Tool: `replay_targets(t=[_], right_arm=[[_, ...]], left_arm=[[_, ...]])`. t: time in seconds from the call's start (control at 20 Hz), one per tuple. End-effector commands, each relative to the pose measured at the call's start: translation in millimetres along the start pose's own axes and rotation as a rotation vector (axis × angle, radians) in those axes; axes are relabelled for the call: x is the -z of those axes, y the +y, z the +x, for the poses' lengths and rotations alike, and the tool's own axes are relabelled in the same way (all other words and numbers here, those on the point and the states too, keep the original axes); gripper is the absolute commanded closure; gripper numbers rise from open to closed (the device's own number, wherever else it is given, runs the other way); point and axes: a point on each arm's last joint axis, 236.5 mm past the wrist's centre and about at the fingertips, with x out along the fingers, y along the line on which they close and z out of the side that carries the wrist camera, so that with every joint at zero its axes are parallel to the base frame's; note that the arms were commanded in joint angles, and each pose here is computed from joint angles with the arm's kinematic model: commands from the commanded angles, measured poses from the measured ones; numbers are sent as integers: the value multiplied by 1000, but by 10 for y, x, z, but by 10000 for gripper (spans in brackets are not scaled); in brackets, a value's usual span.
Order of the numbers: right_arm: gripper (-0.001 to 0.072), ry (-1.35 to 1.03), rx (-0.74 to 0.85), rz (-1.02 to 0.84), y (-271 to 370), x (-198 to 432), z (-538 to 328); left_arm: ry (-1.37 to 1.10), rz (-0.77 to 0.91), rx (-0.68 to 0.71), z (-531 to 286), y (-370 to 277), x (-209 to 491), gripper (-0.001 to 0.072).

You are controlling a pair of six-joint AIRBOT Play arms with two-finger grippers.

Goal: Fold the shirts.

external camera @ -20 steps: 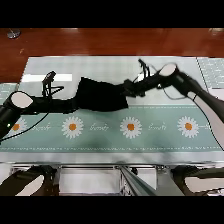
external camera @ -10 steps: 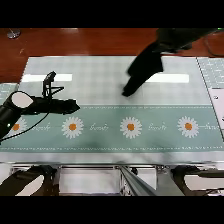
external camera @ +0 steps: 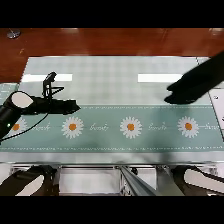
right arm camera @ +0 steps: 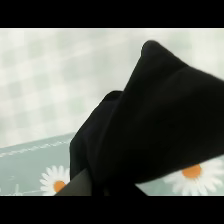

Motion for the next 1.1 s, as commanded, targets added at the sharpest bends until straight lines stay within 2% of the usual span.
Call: replay_targets(t=[0.0,0.25,0.5,0.55,0.6,0.65,0.7,0.8,0.85,0.9,0.95,1.0,1.05], right_arm=[[682,54,127,178,-721,440,-113],[682,180,482,442,-1887,1591,-241],[676,237,785,702,-2439,2750,-317],[489,228,828,722,-2491,2861,-306],[152,221,843,716,-2531,2888,-280],[85,211,843,708,-2563,2845,-263],[85,193,827,697,-2581,2753,-232],[93,111,752,635,-2589,2347,-206],[132,43,691,595,-2549,2043,-205],[349,-41,586,543,-2423,1646,-191],[636,-124,461,489,-2236,1228,-181],[682,-213,298,424,-1928,734,-158],[682,-249,173,337,-1577,359,-126]], left_arm=[[2,0,-1,2,5,5,687],[-4,0,-2,2,7,-10,687],[7,9,0,2,2,15,687],[8,16,1,2,1,19,687],[7,16,0,2,3,17,687],[7,17,0,2,3,16,687],[5,27,0,0,3,9,687],[-13,44,-3,-38,20,-59,687],[-29,44,-2,-104,24,-144,687],[-57,42,-1,-219,20,-286,687],[-107,46,0,-401,-5,-509,687],[-175,61,0,-618,-59,-774,688],[-268,95,0,-900,-174,-1098,689]])
